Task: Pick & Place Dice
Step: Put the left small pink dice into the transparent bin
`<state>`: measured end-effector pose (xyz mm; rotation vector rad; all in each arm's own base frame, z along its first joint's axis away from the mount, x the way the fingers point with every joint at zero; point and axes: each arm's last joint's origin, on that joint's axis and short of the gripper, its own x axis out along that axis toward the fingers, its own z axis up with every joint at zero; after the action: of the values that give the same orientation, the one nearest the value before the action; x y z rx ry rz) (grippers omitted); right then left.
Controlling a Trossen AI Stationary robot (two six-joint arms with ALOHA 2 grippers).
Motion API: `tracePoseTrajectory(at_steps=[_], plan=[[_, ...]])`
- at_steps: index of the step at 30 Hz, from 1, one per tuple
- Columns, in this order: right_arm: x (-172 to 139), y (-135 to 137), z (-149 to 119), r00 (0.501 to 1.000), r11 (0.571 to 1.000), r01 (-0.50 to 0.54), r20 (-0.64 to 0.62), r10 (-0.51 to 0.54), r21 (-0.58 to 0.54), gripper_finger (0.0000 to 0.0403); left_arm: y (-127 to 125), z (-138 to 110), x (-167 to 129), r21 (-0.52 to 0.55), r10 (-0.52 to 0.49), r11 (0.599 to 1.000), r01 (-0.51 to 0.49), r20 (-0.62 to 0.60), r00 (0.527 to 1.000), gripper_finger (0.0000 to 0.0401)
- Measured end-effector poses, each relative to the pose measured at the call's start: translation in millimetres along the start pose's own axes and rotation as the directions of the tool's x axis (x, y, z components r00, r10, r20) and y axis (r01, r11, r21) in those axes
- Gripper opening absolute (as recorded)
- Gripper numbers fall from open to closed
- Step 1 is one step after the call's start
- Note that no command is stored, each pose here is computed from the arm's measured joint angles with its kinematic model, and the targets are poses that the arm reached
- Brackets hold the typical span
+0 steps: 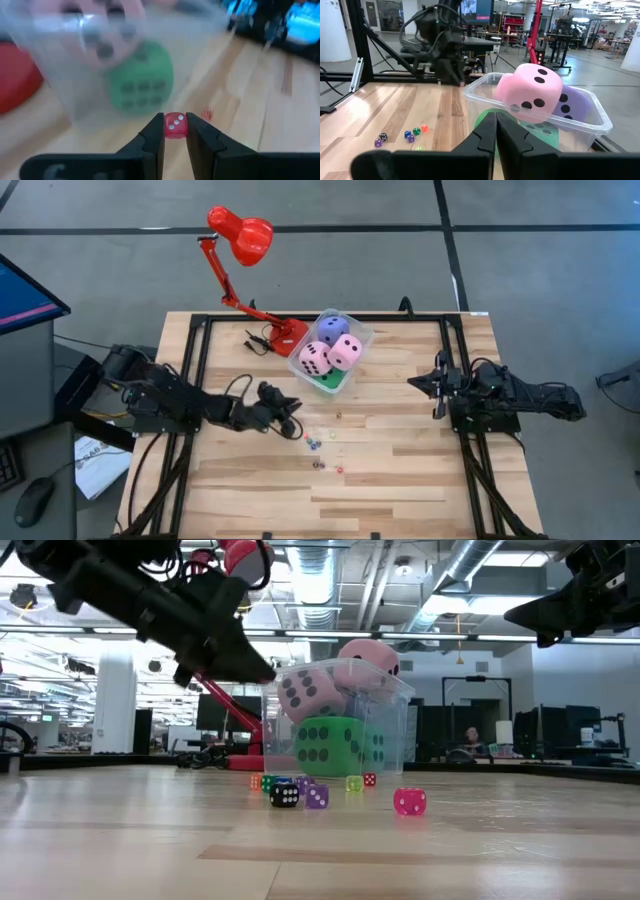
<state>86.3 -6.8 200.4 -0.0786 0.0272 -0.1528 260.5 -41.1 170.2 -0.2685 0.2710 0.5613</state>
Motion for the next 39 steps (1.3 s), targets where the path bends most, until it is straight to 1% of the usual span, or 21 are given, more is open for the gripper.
tracePoseTrajectory(at_steps=[4, 8, 10, 15, 21, 24, 29, 34, 36, 39], plan=[[0.0, 0.0, 0.0, 1.000, 1.000, 0.000, 0.000, 0.000, 0.000, 0.0008, 4.5, 17.1, 4.0, -0.020, 0.000, 1.000, 0.002, 0.096, 0.995, 0.0053], [0.0, 0.0, 0.0, 1.000, 1.000, 0.000, 0.000, 0.000, 0.000, 0.0008, 8.0, 29.1, 7.8, -0.032, 0.004, 0.999, 0.002, 0.177, 0.984, 0.0053], [0.0, 0.0, 0.0, 1.000, 1.000, 0.000, 0.000, 0.000, 0.000, 0.0008, 9.2, 32.5, 8.9, -0.029, 0.000, 1.000, 0.006, 0.198, 0.980, 0.0053], [0.0, 0.0, 0.0, 1.000, 1.000, 0.000, 0.000, 0.000, 0.000, 0.0008, 8.4, 39.9, 8.6, -0.070, -0.012, 0.997, 0.030, 0.251, 0.968, 0.0053], [0.0, 0.0, 0.0, 1.000, 1.000, 0.000, 0.000, 0.000, 0.000, 0.0008, -3.5, 58.2, 12.8, -0.097, -0.023, 0.994, 0.054, 0.291, 0.956, 0.0053], [0.0, 0.0, 0.0, 1.000, 1.000, 0.000, 0.000, 0.000, 0.000, 0.0008, -10.4, 60.4, 20.2, -0.053, -0.022, 0.998, 0.038, 0.284, 0.958, 0.0053], [0.0, 0.0, 0.1, 1.000, 1.000, 0.000, 0.000, 0.000, 0.000, 0.0008, -22.2, 52.3, 41.2, -0.017, -0.008, 1.000, 0.012, 0.248, 0.969, 0.0053], [0.0, 0.0, 0.0, 1.000, 1.000, 0.000, 0.000, 0.000, 0.000, 0.0008, -26.5, 51.8, 59.8, 0.044, 0.024, 0.998, -0.036, 0.240, 0.971, 0.0053], [0.0, 0.0, 0.0, 1.000, 1.000, 0.000, 0.000, 0.000, 0.000, 0.0008, -28.5, 54.1, 65.0, 0.074, 0.011, 0.997, -0.030, 0.238, 0.971, 0.0053], [0.0, 0.0, -0.1, 1.000, 1.000, 0.000, -0.001, 0.000, 0.000, 0.0008, -29.3, 54.2, 70.4, 0.117, -0.032, 0.993, 0.008, 0.209, 0.977, 0.0053]])
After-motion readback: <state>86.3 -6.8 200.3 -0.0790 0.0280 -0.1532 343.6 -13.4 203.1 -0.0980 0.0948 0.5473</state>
